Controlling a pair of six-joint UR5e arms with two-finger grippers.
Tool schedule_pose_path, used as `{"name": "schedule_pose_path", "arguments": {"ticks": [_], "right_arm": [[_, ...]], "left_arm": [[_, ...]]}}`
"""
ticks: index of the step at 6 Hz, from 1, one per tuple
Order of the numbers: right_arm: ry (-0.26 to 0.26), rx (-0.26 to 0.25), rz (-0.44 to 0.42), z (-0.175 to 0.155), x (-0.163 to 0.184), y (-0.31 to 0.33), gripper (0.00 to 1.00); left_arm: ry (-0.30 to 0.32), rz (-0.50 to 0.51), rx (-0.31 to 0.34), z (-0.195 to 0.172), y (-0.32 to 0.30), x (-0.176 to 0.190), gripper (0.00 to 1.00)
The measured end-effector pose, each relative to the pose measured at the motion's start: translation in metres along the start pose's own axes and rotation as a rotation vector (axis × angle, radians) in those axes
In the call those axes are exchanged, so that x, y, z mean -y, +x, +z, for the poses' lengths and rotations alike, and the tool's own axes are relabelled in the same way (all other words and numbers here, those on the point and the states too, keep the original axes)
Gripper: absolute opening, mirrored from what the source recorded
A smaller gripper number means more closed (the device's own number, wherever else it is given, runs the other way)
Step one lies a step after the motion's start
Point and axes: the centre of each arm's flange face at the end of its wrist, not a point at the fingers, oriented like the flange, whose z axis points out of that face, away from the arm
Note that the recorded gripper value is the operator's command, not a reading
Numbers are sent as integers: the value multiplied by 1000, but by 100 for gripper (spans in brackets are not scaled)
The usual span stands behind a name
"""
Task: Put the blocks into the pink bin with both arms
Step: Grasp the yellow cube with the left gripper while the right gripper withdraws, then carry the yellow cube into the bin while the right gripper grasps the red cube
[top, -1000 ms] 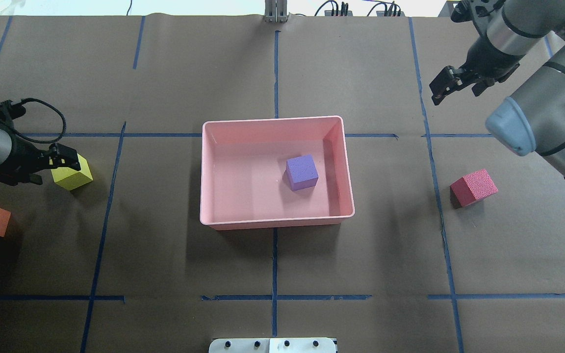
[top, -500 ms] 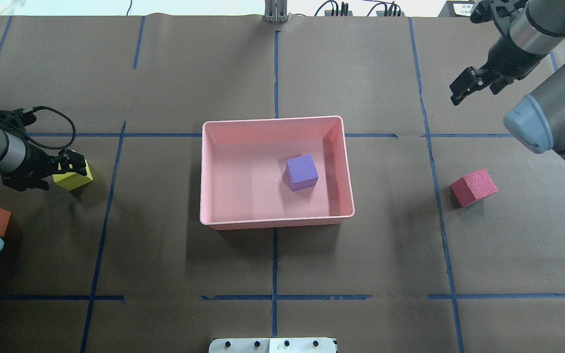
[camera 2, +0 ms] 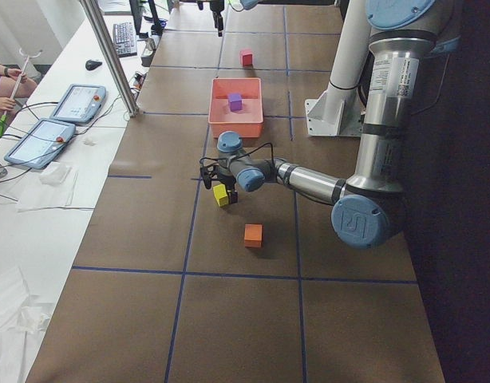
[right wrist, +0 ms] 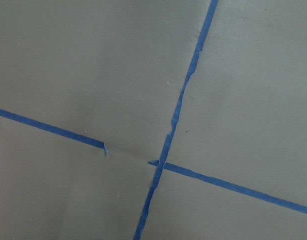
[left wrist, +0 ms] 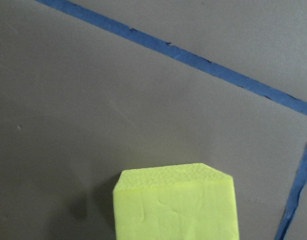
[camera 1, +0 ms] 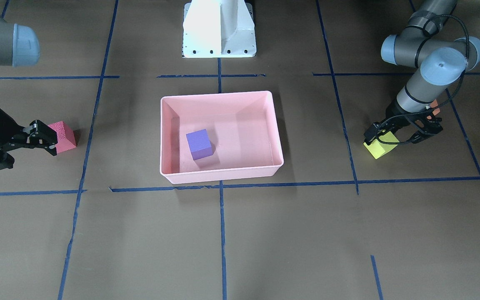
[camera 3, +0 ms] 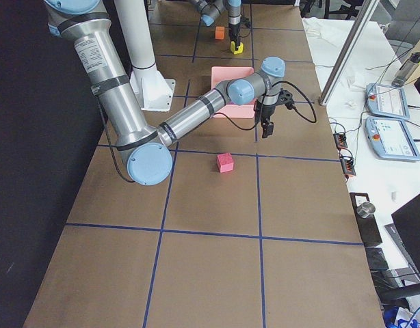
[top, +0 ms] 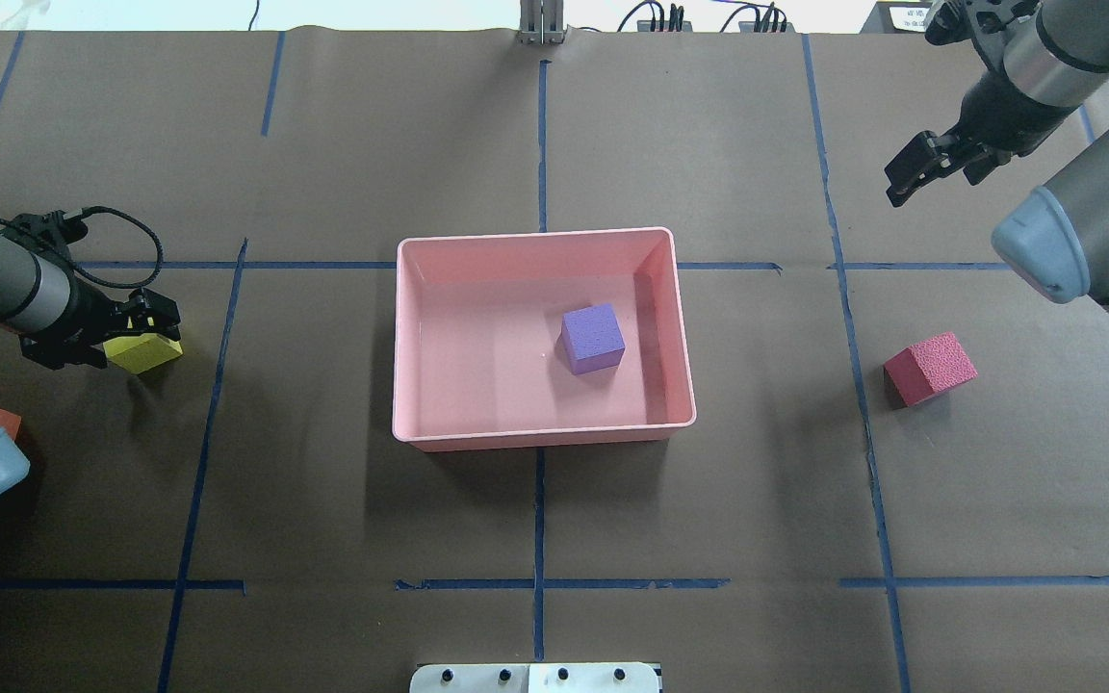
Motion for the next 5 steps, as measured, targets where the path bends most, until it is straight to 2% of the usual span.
{"name": "schedule_pose_path", "arguments": {"ticks": [1,3,4,5], "right_arm": [[-1,-2,1,1,-2,2,100],[-3,-3,3,3,-8,5,100],[-8,-2,4,4,-18,11,100],[-14,-3,-5,6,-36,19,100]], "left_arm": [[-5,4,7,5,0,-2,52],[1,12,-6,-1,7,-3,51],[17,24,-44,-21,27,-2,51],[33,36,-80,-56,74,-3,51]]}}
